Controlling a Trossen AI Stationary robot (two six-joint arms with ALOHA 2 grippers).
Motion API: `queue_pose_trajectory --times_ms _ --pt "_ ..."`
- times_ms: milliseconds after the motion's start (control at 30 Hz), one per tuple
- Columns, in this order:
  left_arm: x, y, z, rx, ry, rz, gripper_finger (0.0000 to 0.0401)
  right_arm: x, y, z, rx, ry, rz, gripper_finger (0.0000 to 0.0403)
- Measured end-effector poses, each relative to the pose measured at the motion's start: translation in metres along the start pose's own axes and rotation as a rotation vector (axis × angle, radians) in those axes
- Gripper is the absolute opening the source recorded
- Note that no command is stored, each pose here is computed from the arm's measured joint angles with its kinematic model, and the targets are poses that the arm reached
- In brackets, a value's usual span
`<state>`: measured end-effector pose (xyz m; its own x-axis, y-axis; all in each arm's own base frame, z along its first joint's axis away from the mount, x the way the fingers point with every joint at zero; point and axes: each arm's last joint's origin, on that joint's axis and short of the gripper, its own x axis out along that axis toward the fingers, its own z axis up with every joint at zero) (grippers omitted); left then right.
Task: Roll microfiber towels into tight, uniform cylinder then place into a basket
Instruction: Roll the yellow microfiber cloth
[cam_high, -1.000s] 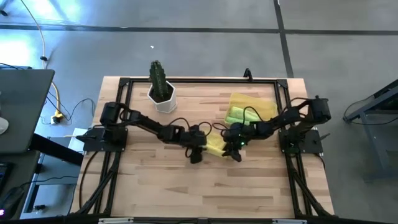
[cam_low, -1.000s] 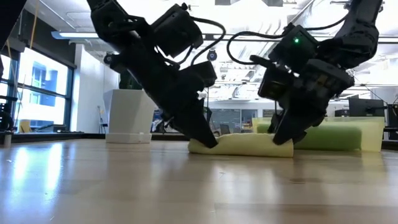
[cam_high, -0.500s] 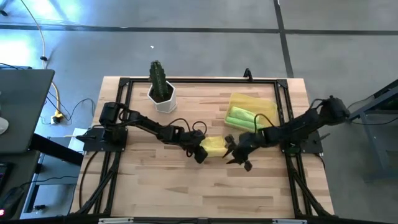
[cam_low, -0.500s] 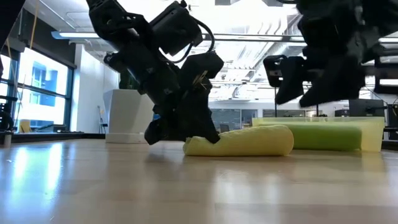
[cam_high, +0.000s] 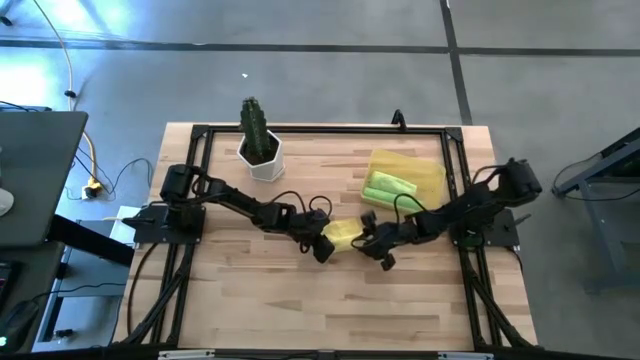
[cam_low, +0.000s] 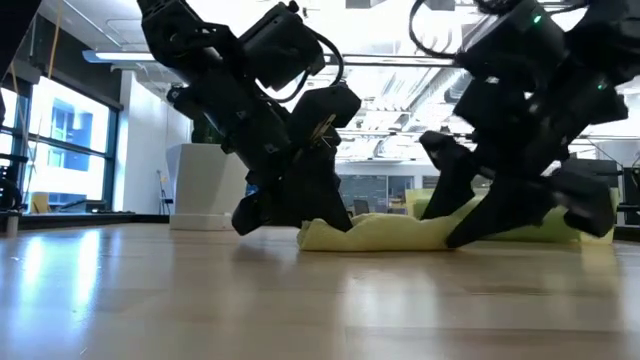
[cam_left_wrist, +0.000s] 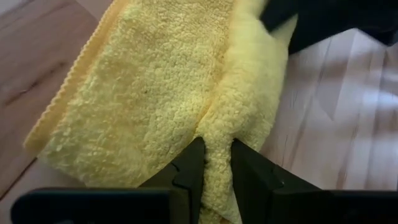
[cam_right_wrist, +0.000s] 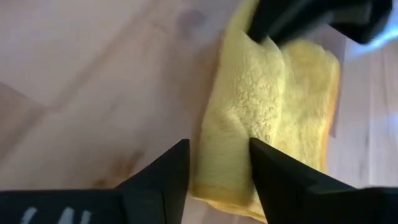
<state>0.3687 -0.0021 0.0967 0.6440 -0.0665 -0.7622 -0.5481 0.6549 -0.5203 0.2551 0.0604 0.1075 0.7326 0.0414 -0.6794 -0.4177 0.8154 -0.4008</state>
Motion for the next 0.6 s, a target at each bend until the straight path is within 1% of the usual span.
queue_pose_trajectory --times_ms 67,233,300,367,467,533,600 --pt "0.0000 0.0000 -0.0002 -0.007 0.005 -0.005 0.0067 0.0034 -0.0018 -0.0027 0.006 0.017 -0.026 0.0165" --pt "0.0001 0.0001 -0.0003 -0.026 0.010 -0.007 0.0067 0.0057 -0.0057 -0.0045 0.027 0.018 -0.041 0.0203" --pt "0.0001 -0.0001 -0.0002 -0.031 0.009 -0.008 0.0067 0.0059 -0.0071 -0.0058 0.080 0.022 -0.034 0.0214" --pt "0.0003 -0.0004 0.0000 -0.033 0.006 -0.013 0.0067 0.0060 -0.0081 -0.0074 0.146 0.026 -0.022 0.0216" --pt "-0.0011 -0.0022 0.0011 -0.032 0.002 -0.035 0.0067 0.0061 -0.0090 -0.0101 0.206 0.051 -0.011 0.0198" --pt "-0.0024 -0.0052 0.0029 -0.032 -0.005 -0.067 0.0067 0.0060 -0.0085 -0.0107 0.236 0.062 -0.004 0.0174" --pt "-0.0030 -0.0065 0.0028 -0.054 0.003 -0.088 0.0067 0.0059 -0.0077 -0.0116 0.262 0.071 0.005 0.0141"
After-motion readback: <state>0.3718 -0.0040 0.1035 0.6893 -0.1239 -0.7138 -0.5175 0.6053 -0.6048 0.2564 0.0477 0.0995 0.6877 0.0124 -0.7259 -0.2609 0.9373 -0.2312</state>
